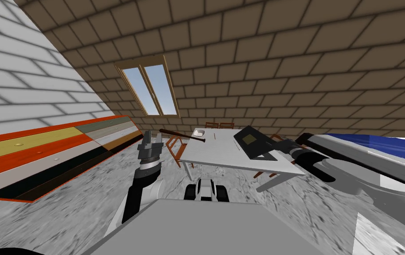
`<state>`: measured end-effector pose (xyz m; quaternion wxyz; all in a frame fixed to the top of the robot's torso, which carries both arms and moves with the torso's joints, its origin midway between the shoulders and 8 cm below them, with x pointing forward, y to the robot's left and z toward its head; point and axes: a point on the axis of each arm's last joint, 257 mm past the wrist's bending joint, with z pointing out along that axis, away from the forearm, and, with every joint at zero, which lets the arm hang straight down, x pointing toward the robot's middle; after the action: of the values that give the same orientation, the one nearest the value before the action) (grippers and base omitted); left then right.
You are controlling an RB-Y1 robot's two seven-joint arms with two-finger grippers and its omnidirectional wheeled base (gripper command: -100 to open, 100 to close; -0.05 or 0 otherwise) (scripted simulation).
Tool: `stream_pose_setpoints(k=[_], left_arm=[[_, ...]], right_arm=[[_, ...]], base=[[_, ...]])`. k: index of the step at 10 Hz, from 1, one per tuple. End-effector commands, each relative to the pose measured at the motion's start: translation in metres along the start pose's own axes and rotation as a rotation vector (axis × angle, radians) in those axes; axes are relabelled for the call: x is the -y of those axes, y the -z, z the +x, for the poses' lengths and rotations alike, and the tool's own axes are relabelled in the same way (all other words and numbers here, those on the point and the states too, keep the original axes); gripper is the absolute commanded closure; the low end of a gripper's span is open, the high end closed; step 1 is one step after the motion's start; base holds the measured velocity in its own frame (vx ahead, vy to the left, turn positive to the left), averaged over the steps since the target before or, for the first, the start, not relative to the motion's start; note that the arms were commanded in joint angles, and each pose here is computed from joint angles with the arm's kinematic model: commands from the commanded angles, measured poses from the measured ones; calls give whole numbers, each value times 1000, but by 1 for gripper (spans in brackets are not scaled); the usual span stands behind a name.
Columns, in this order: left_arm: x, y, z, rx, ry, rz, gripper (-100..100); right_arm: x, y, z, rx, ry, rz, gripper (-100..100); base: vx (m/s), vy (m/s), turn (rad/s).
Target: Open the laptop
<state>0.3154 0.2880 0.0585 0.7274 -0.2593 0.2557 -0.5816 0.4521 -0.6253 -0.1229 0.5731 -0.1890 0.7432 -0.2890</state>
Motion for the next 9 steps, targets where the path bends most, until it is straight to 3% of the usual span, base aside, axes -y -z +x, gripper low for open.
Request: stream_pose_setpoints(k=[1, 9], left_arm=[[0, 0, 0, 0, 0, 0, 0], [0, 0, 0, 0, 0, 0, 0]], right_arm=[[-7, 0, -1, 0, 92, 10, -100], [-29, -2, -6, 5, 357, 47, -100]], base=[[-63, -73, 105], [-65, -84, 93]])
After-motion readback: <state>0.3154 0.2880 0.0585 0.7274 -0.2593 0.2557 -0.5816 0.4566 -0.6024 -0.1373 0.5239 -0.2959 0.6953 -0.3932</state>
